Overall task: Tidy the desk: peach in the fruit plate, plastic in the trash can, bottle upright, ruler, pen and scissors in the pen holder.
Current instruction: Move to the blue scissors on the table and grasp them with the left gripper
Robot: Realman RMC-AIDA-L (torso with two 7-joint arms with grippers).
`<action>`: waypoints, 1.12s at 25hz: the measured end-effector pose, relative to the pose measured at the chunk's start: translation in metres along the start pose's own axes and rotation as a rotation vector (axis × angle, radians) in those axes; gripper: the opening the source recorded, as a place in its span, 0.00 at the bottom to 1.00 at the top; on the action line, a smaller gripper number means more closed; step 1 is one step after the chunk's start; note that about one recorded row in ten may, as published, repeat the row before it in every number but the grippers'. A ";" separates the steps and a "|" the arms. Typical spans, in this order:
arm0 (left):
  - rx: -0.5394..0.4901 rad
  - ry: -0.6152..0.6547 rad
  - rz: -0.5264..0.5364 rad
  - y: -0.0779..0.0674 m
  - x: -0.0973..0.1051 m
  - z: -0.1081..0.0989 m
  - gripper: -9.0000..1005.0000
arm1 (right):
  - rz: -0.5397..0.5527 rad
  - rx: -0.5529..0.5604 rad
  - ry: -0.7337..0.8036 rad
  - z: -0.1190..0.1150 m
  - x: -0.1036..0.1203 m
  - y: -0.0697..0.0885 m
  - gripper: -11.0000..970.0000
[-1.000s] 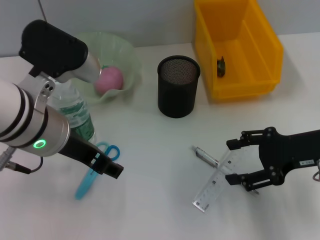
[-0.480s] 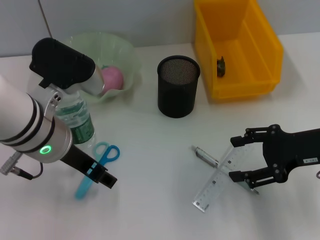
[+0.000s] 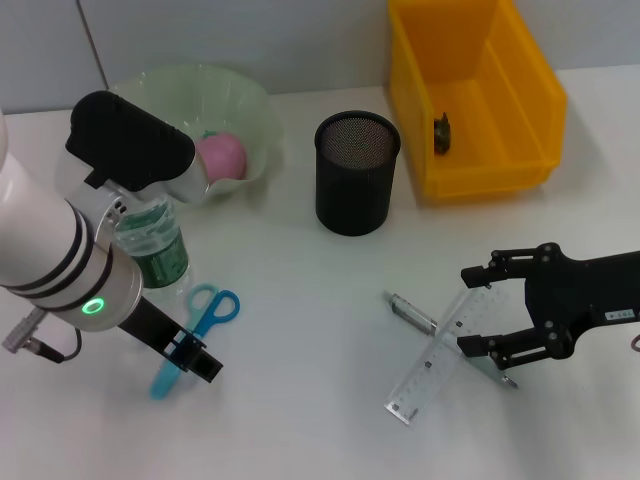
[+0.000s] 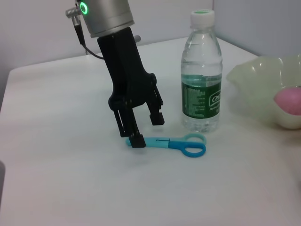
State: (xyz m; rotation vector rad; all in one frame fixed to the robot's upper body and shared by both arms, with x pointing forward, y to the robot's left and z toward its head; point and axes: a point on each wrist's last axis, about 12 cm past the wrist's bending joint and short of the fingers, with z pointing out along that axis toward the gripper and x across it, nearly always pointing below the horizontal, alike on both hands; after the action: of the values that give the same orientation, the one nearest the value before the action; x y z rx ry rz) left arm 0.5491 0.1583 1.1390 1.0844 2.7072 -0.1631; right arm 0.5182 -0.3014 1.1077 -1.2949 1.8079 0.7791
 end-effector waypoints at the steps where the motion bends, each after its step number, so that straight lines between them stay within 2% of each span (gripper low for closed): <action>1: 0.000 0.000 0.000 0.000 0.000 0.000 0.72 | 0.000 0.000 0.000 0.000 0.000 0.000 0.84; 25: -0.020 0.063 0.031 0.004 -0.001 0.014 0.67 | -0.002 0.012 -0.002 0.002 -0.001 -0.001 0.84; 28: -0.023 0.065 0.032 0.004 -0.001 0.015 0.62 | -0.002 0.012 -0.003 0.002 -0.001 -0.001 0.84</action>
State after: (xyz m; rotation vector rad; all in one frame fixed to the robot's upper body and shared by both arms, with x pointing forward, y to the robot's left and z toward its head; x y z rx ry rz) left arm 0.5549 0.1581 1.1244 1.1458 2.7399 -0.0929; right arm 0.5201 -0.3000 1.1076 -1.2871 1.8064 0.7678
